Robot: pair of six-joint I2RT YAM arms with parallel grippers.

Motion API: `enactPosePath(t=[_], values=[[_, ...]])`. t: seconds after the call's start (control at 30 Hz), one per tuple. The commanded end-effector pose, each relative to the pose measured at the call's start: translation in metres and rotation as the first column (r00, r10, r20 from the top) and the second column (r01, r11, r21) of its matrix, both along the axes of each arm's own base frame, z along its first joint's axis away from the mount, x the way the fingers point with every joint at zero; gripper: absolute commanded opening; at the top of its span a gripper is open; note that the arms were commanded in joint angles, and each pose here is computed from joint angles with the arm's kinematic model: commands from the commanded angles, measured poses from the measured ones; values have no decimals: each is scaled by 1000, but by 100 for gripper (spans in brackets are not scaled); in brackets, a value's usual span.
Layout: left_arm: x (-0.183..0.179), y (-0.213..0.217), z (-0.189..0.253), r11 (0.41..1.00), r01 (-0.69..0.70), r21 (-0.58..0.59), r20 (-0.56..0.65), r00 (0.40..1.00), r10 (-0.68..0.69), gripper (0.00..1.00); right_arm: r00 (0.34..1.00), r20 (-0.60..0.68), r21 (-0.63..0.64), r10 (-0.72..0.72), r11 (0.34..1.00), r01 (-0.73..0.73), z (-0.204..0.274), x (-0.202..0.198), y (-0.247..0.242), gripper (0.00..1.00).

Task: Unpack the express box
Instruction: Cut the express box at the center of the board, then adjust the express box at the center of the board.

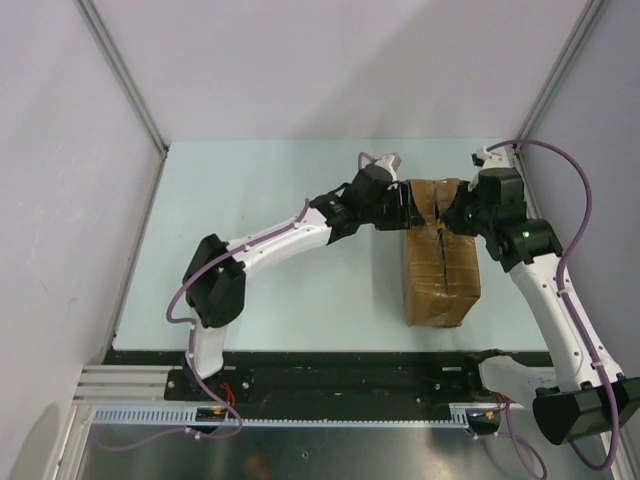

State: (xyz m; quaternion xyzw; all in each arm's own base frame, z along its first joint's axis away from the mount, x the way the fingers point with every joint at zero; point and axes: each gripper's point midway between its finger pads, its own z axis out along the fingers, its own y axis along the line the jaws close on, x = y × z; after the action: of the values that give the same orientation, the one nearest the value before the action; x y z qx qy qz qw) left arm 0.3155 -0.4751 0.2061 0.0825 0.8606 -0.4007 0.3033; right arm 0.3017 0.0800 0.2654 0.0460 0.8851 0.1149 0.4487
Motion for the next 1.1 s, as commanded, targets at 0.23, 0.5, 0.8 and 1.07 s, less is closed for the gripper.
enactPosePath(t=[0.23, 0.5, 0.8, 1.07], values=[[-34, -16, -54, 988, 105, 114, -162, 983, -86, 55, 882, 442, 86, -165, 986, 141, 133, 31, -24, 0], [-34, -15, -49, 987, 114, 114, -152, 984, -96, 54, 818, 418, 51, -396, 909, 414, 127, 24, -75, 0], [-35, -20, -12, 984, 166, 63, -77, 984, -161, 61, 774, 128, -46, -621, 776, 630, 22, 24, -122, 0], [-40, -21, 7, 974, 223, 38, -31, 975, -222, 67, 813, -75, -52, -578, 816, 576, -62, 17, -112, 0]])
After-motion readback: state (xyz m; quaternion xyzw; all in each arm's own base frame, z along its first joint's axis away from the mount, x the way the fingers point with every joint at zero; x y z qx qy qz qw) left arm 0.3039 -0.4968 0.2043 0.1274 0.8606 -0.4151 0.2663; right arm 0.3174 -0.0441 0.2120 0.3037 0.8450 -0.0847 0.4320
